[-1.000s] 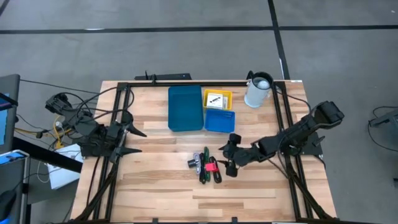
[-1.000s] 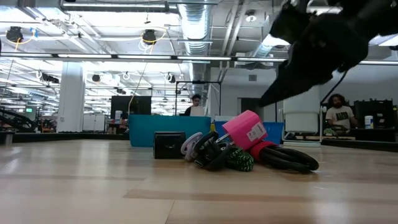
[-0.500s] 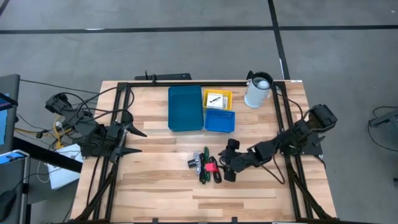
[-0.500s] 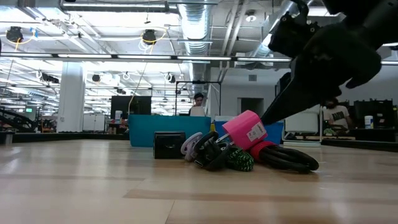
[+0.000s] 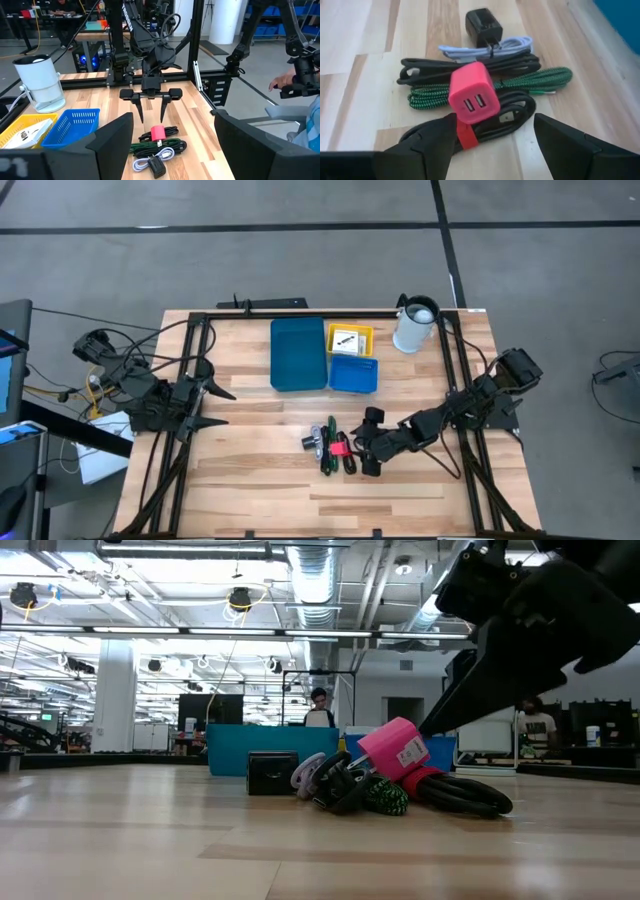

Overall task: Pick and place items into bin
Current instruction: Put the pink charger adapter into the small blue bin

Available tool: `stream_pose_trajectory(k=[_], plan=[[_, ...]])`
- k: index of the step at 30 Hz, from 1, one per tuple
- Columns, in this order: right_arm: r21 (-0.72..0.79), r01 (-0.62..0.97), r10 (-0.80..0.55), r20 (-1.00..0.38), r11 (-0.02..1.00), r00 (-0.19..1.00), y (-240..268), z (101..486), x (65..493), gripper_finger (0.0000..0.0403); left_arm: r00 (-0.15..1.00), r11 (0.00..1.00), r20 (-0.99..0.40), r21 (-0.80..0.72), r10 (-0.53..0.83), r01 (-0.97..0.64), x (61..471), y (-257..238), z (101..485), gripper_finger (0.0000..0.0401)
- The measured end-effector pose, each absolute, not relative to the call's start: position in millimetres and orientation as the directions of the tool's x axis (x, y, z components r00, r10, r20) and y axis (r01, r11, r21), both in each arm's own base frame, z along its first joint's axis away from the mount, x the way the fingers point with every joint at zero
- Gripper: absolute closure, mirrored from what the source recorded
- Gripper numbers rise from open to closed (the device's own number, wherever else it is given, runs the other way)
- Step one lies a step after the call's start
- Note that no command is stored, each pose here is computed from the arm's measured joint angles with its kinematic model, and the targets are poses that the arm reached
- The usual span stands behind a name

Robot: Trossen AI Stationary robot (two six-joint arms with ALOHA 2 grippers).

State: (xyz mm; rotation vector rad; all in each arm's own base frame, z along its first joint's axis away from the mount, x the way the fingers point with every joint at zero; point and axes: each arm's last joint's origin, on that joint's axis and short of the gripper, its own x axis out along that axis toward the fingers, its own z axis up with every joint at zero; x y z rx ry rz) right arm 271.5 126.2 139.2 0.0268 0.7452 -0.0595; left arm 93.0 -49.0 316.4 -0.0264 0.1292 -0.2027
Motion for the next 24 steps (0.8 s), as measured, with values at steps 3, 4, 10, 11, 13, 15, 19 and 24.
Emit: stream_pose_trajectory(k=[3, 4, 10, 11, 13, 15, 19, 24], plan=[[0.009, 0.058, -0.036, -0.681, 0.998, 0.731, 126.6, 138.5, 271.6, 0.0142, 0.971, 0.979, -0.125, -0.039, -0.202, 0.199, 93.0, -49.0, 316.4, 0.0133], [0.014, 0.054, -0.030, -0.682, 0.998, 0.731, 126.6, 138.6, 271.7, 0.0142, 0.971, 0.979, -0.126, -0.039, -0.202, 0.199, 93.0, -49.0, 316.4, 0.0133], [0.050, 0.060, -0.014, -0.638, 0.997, 0.770, 126.1, 143.6, 276.7, 0.0142, 0.971, 0.979, -0.126, -0.039, -0.202, 0.199, 93.0, -49.0, 316.4, 0.0133], [0.065, 0.058, -0.004, -0.632, 0.996, 0.775, 126.7, 144.3, 277.2, 0.0142, 0.971, 0.979, -0.126, -0.039, -0.202, 0.199, 93.0, -49.0, 316.4, 0.0133], [0.079, 0.044, 0.016, -0.631, 0.996, 0.776, 127.6, 144.8, 277.5, 0.0142, 0.971, 0.979, -0.126, -0.039, -0.203, 0.199, 93.0, -49.0, 316.4, 0.0133], [0.081, 0.042, 0.018, -0.630, 0.996, 0.776, 127.9, 144.8, 277.4, 0.0142, 0.971, 0.979, -0.126, -0.040, -0.203, 0.199, 93.0, -49.0, 316.4, 0.0133], [0.054, 0.015, 0.023, -0.630, 0.998, 0.776, 130.0, 144.8, 276.5, 0.0142, 0.971, 0.979, -0.126, -0.040, -0.203, 0.199, 93.0, -49.0, 316.3, 0.0133], [-0.017, -0.043, 0.022, -0.633, 0.999, 0.773, 129.9, 144.3, 276.3, 0.0142, 0.971, 0.979, -0.126, -0.040, -0.203, 0.200, 93.0, -49.0, 316.3, 0.0133]])
